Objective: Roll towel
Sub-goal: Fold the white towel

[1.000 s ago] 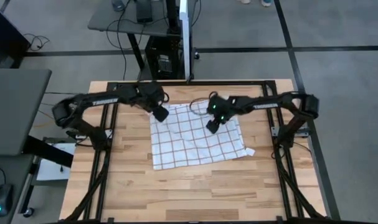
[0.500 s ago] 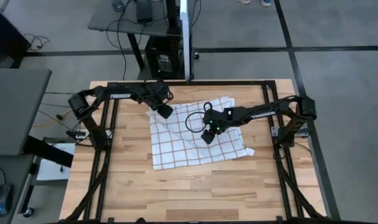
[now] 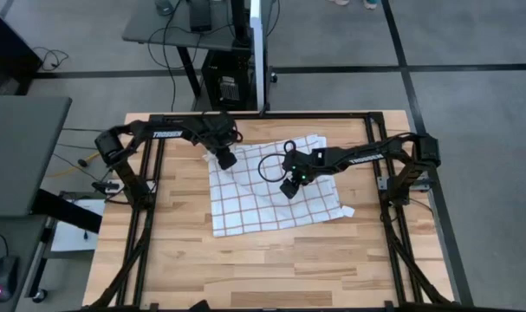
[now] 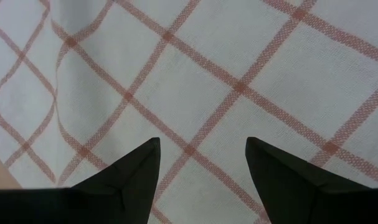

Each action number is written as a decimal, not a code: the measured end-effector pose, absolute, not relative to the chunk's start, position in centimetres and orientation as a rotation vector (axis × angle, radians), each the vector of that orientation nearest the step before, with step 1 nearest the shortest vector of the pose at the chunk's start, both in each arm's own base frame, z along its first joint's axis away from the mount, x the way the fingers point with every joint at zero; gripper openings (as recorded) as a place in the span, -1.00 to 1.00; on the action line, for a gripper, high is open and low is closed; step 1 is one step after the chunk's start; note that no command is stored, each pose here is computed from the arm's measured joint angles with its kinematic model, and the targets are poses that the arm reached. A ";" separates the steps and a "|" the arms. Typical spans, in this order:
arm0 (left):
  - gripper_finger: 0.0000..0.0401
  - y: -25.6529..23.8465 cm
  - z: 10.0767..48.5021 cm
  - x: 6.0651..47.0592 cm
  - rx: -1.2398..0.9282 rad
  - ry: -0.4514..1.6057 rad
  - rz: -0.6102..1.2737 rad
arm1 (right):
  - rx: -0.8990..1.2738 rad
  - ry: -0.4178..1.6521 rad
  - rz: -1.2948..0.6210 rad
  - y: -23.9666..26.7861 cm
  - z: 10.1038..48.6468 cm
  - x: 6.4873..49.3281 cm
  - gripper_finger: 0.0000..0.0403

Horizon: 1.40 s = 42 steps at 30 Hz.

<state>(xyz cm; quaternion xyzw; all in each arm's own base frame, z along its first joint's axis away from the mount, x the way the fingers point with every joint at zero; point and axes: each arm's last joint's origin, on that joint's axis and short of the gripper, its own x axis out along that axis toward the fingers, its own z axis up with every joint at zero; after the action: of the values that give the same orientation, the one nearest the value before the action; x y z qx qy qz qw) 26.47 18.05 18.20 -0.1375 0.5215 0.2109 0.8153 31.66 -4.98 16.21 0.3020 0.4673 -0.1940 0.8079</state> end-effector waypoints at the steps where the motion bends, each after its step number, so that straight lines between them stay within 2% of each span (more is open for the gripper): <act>1: -1.00 18.2 19.0 26.7 -0.277 1.083 0.454 | 0.646 1.002 -0.416 -5.0 16.2 31.6 0.14; 4: -1.00 18.7 20.7 27.4 -0.199 1.040 0.450 | 0.644 1.010 -0.417 -5.0 16.2 31.6 0.14; 7: -1.00 19.1 20.5 27.4 -0.127 1.075 0.437 | 0.641 1.020 -0.418 -5.0 16.1 31.5 0.14; 13: -1.00 19.3 19.2 26.6 -0.147 1.178 0.475 | 0.635 1.040 -0.418 -5.0 16.1 31.3 0.14; 16: -0.99 19.7 19.3 26.9 -0.121 1.144 0.504 | 0.633 1.039 -0.416 -5.1 16.1 31.3 0.14; 19: -0.91 19.7 19.3 26.8 -0.129 1.159 0.504 | 0.612 1.039 -0.406 -5.5 16.2 31.2 0.14; 23: -0.75 19.6 19.9 26.9 -0.149 1.181 0.501 | 0.616 0.990 -0.454 -8.0 17.8 30.5 0.14; 26: -0.68 19.6 20.6 26.9 -0.171 1.193 0.506 | 0.594 0.966 -0.566 -11.1 19.1 29.3 0.14; 29: -0.66 19.6 21.2 27.0 -0.177 1.196 0.509 | 0.580 0.968 -0.694 -15.0 19.6 27.4 0.14; 35: -0.65 20.0 21.4 27.1 -0.147 1.179 0.500 | 0.704 1.000 -0.864 -20.5 18.5 22.2 0.14; 42: -0.65 21.1 19.6 26.1 -0.154 1.153 0.539 | 0.824 1.008 -0.812 -21.5 16.7 19.7 0.14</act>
<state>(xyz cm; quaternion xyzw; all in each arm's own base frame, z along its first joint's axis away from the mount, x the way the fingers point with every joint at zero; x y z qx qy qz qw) 26.10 21.06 19.63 -0.0716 0.5377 0.2516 0.8015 19.70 -21.46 16.72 0.3729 0.4558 -0.3675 0.7198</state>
